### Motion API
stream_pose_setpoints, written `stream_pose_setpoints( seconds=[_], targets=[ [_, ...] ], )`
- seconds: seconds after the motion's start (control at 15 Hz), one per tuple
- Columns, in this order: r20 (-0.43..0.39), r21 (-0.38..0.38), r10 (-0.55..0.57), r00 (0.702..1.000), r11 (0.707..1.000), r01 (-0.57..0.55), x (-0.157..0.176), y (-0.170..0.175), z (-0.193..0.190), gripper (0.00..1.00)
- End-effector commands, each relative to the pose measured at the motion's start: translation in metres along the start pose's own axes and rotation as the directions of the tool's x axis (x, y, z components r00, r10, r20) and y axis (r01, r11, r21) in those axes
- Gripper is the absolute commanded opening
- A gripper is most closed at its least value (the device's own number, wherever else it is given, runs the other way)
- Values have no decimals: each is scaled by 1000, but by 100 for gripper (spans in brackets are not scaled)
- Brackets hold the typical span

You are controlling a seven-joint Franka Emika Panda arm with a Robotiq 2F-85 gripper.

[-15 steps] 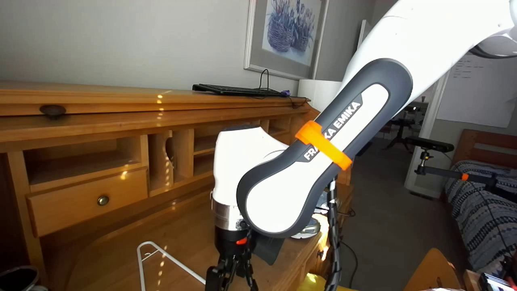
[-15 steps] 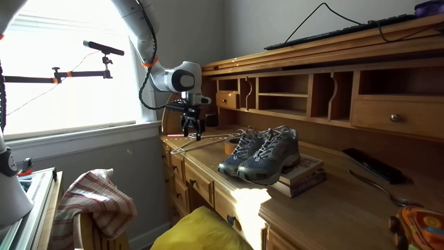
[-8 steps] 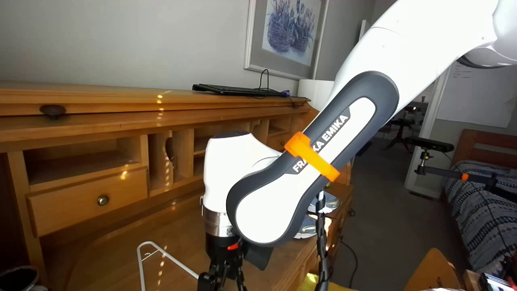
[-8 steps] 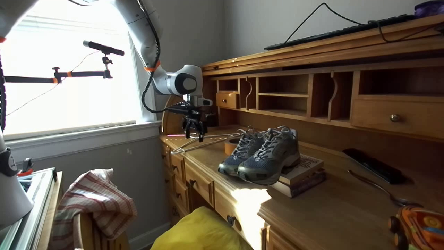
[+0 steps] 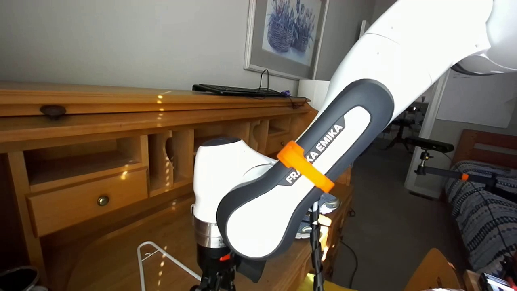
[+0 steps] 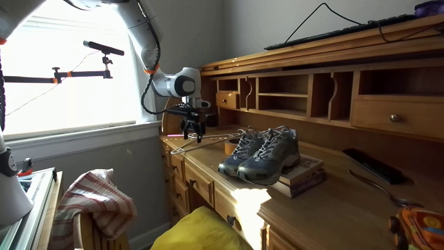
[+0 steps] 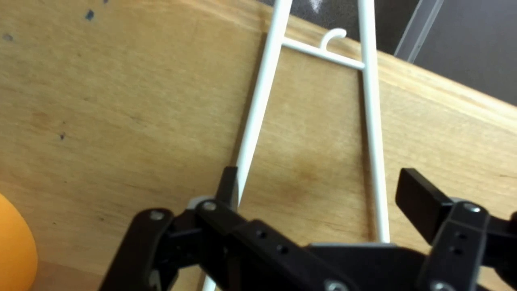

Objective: Hang the coat hanger on the left drawer

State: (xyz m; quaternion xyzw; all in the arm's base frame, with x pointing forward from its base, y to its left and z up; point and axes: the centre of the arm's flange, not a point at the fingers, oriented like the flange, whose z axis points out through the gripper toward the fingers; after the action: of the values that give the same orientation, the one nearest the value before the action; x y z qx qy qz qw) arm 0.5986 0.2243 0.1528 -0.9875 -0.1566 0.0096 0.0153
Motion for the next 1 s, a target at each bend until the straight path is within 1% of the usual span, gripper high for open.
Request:
stream_pose_setpoints(
  seconds=[0.0,0.33,0.67,0.73,0.8,0.93],
  targets=[
    [14,-10,-5,1000,1000,5,-6,-11,6,100],
    [20,-29,-9,1000,1000,10,-11,-24,17,100],
    [31,-70,6,1000,998,-3,-16,-23,24,100],
    [32,-73,10,999,997,-8,-16,-21,25,97],
    [31,-80,12,999,997,-9,-15,-20,26,74],
    [28,-89,17,999,996,-14,-15,-18,27,69]
  ],
)
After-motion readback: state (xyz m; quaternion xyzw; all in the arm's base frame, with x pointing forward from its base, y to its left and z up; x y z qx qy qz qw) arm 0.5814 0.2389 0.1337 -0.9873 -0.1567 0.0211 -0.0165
